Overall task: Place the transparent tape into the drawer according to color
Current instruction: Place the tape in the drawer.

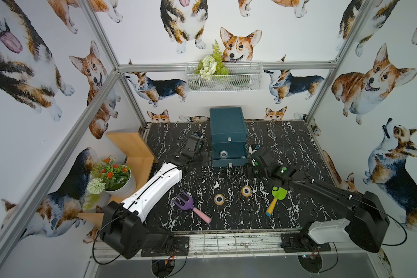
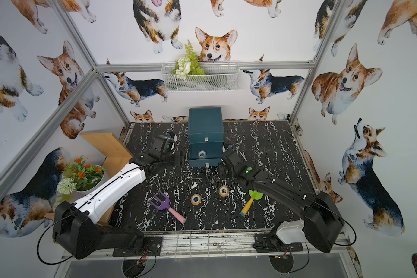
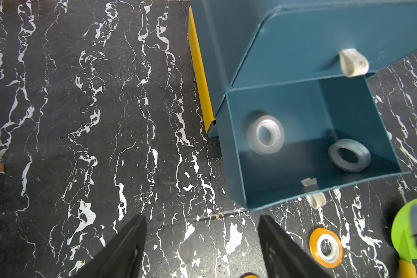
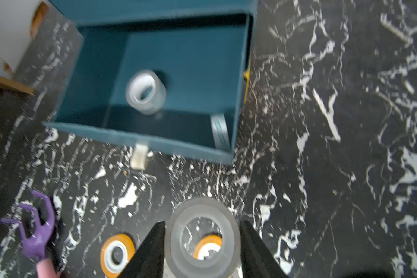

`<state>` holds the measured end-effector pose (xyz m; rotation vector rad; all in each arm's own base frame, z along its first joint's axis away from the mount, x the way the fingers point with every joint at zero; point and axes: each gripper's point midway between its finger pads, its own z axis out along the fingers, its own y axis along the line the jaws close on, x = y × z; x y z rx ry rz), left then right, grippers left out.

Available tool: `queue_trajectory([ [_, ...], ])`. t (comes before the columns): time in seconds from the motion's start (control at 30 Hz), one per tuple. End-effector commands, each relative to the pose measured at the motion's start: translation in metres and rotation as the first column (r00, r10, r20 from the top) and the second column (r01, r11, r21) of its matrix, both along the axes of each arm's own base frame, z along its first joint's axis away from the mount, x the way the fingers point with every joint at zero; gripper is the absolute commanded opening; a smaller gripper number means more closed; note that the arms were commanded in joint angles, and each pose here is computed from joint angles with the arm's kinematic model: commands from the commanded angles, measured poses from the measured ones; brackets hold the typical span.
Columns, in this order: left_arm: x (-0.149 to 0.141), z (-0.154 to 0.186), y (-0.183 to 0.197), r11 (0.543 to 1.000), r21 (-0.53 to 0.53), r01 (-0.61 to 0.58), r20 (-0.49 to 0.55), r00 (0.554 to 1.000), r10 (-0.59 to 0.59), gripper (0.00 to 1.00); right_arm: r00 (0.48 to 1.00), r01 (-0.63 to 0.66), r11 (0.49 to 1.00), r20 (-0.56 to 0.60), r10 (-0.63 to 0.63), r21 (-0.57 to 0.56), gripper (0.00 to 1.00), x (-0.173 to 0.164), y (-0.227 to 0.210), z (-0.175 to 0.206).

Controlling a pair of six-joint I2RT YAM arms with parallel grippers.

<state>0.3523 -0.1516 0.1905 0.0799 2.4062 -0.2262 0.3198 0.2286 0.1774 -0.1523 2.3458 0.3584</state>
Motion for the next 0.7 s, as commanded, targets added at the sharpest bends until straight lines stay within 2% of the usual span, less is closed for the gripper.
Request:
queue_trajectory([
  [0.0,0.002,0.001,0.002,1.0,-0.001,-0.005,0.01,1.0,0.005,0.79,0.996,-0.042,0.999,0.074,0.042,0.0,0.45,0.024,0.021,0.024],
  [0.13,0.002,0.0,0.002,1.0,-0.007,-0.005,0.007,1.0,0.006,0.79,0.993,-0.046,0.999,0.108,0.048,-0.025,0.45,0.057,0.041,0.025],
  [0.3,0.001,-0.001,0.002,1.0,-0.01,-0.003,0.005,1.0,0.003,0.79,0.99,-0.044,0.998,0.129,0.05,-0.046,0.45,0.082,0.056,0.017],
  [0.53,0.001,-0.002,0.001,1.0,-0.011,0.007,0.003,1.0,-0.007,0.79,0.995,-0.044,0.996,0.086,0.051,-0.082,0.47,0.09,0.06,-0.007],
  [0.67,0.001,-0.003,-0.001,1.0,-0.015,0.013,0.0,1.0,-0.013,0.79,0.995,-0.051,0.996,0.081,0.058,-0.077,0.54,0.091,0.063,-0.009],
])
